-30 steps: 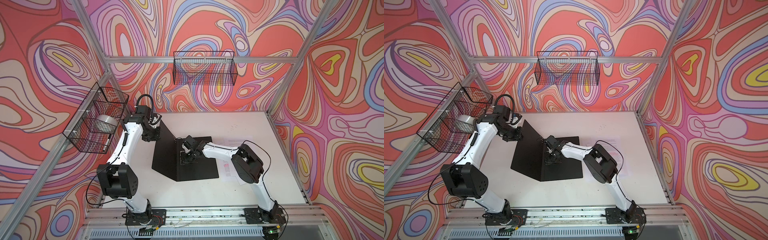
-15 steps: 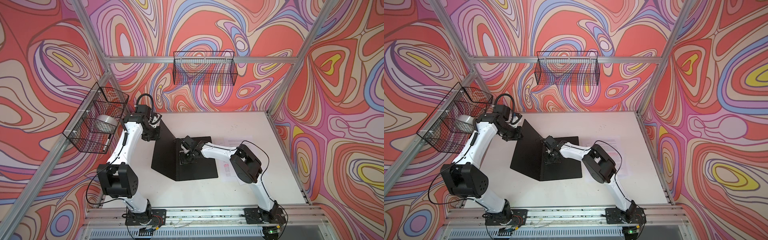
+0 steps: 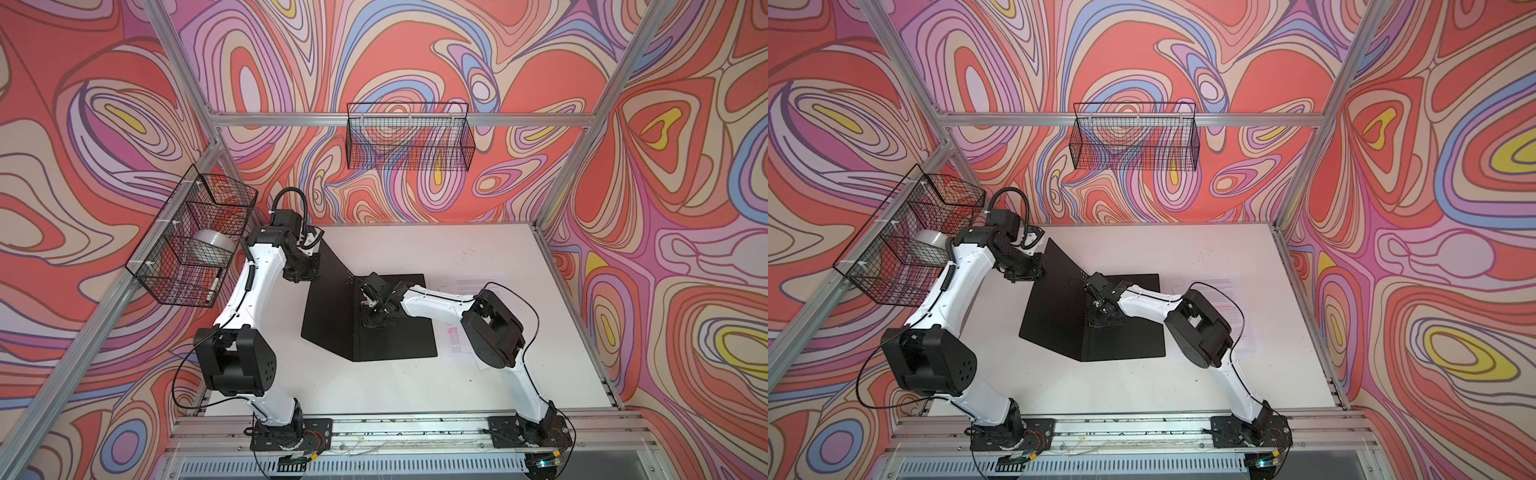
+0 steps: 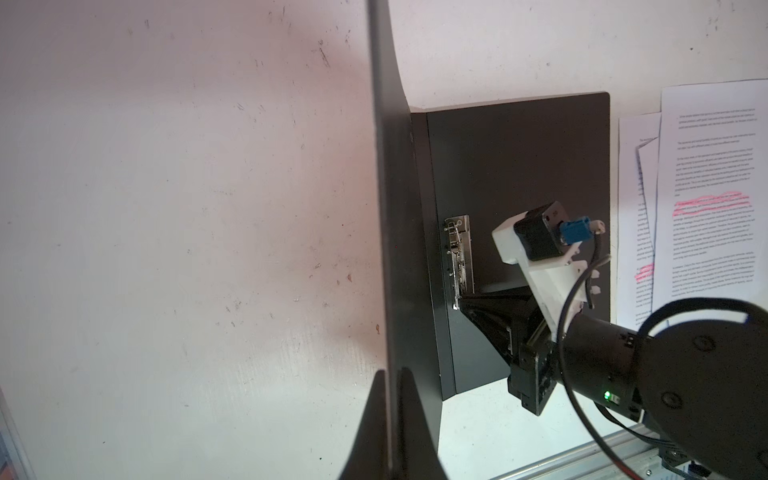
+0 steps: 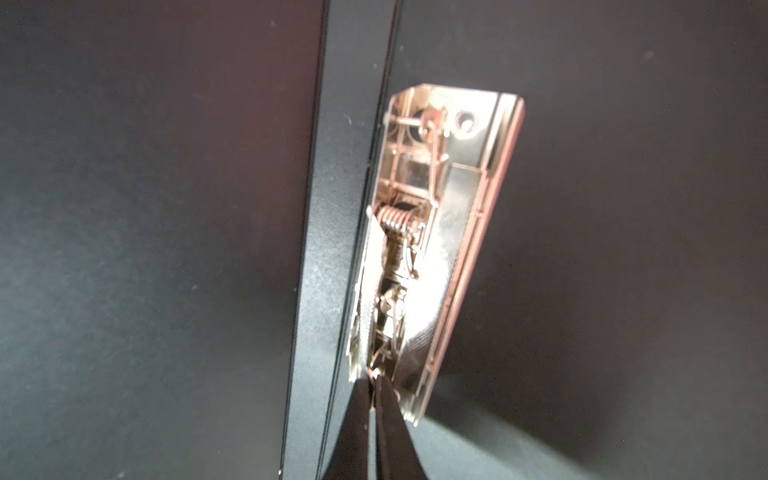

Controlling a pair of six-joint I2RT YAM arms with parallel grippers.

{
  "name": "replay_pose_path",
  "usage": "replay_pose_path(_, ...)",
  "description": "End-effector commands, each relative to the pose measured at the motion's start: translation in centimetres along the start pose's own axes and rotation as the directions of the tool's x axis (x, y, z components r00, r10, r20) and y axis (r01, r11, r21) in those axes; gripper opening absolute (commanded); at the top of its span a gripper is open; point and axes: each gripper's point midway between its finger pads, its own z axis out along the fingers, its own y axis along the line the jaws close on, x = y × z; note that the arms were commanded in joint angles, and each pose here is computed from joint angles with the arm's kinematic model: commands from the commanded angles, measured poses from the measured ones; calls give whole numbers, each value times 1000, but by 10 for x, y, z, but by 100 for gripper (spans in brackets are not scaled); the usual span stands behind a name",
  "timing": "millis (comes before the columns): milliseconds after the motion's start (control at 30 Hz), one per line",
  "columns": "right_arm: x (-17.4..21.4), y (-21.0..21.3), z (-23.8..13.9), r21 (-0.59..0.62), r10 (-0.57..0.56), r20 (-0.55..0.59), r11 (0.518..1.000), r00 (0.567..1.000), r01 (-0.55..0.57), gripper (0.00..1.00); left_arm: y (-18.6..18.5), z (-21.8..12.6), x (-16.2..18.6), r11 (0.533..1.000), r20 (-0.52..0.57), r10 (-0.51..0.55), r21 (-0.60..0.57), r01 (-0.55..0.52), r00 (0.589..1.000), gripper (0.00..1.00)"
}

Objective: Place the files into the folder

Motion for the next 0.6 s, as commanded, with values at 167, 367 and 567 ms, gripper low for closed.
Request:
replay_pose_path(167,20,-47,0,198,2,-66,980,998,11,0,10,-2,5,999,-18,12,-34,-13,1000,0)
replay_pose_path(367,7,-32,-13,169,-15,-29,986,999,19,0,10,-1,5,999,-19,12,-34,-13,1000,0)
replay_pose_path(567,-4,-18,-26,129,-31,4,991,1000,30,0,10,-1,6,999,-23,11,-30,-11,1000,0)
